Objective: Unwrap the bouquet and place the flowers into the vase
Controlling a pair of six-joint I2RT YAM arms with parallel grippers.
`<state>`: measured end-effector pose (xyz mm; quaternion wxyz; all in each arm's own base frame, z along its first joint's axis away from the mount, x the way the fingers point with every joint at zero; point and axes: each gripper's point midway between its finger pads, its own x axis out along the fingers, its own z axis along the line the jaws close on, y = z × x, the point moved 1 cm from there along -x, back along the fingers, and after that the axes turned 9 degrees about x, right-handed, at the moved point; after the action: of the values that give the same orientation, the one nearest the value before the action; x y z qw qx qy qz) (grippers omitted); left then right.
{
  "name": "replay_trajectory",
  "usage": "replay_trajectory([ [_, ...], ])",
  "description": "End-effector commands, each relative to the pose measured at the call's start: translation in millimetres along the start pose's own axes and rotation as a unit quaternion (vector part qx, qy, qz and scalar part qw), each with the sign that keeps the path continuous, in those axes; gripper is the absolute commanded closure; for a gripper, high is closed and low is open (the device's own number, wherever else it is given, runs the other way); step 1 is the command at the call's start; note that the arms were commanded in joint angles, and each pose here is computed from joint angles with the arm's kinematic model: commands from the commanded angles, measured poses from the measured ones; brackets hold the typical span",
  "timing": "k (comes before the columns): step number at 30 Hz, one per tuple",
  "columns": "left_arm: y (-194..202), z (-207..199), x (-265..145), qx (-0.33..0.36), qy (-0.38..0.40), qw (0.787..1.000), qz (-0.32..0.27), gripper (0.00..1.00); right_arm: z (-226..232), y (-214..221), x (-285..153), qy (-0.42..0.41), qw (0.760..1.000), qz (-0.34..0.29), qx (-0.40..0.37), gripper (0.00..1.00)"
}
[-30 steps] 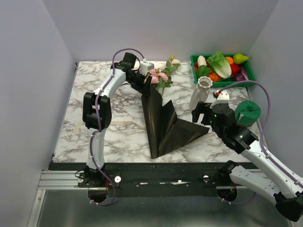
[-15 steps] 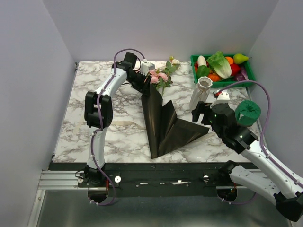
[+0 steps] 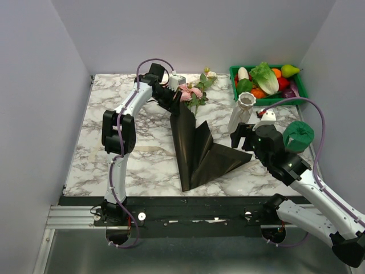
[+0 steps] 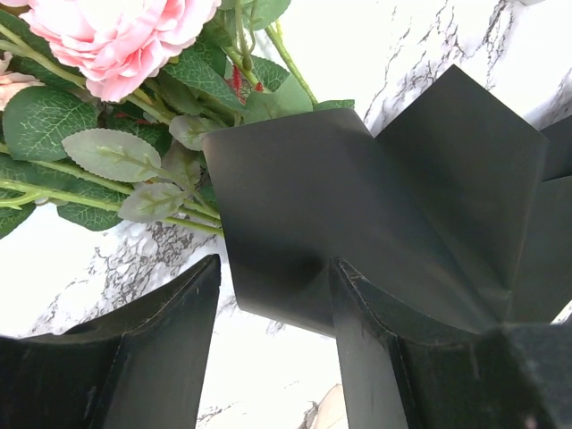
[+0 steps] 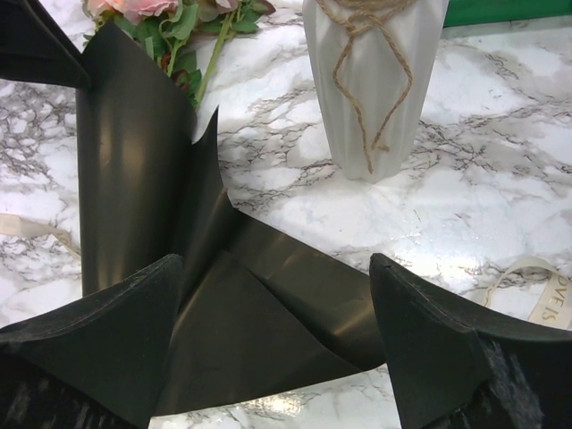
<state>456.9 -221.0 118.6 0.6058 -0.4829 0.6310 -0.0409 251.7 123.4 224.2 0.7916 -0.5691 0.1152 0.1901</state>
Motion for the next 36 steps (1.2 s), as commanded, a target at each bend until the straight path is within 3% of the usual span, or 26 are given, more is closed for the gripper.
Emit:
replay_trajectory([
  [1,-4,8,-5,0.002,-0.017,1.000,-0.006,0.39,5,2,0,-0.014,1.000,-0.002,0.003,0.08],
  [5,-3,3,-2,0.001,0.002,1.000,-0.007,0.40,6,1,0,-0.017,1.000,-0.003,0.004,0.08],
  [9,2,-12,-1,0.004,0.038,0.999,-0.003,0.48,6,0,0,-0.017,1.000,-0.004,0.005,0.09],
  [12,2,-19,-2,0.013,0.057,0.998,-0.001,0.60,8,-1,1,-0.019,1.000,-0.006,0.006,0.09],
  [16,-7,-19,-8,0.022,0.053,0.998,-0.009,0.84,10,-1,1,-0.024,1.000,-0.004,0.008,0.09],
  [22,-29,-26,-28,0.033,0.048,0.998,-0.026,0.93,12,-4,0,-0.030,0.999,-0.007,0.011,0.09],
  [30,-69,-79,-92,0.077,0.086,0.989,-0.095,0.95,17,-11,-3,-0.039,0.999,-0.014,0.010,0.09],
  [36,-66,-133,-132,0.117,0.151,0.973,-0.130,0.92,20,-11,-2,-0.044,0.999,-0.011,0.005,0.09],
])
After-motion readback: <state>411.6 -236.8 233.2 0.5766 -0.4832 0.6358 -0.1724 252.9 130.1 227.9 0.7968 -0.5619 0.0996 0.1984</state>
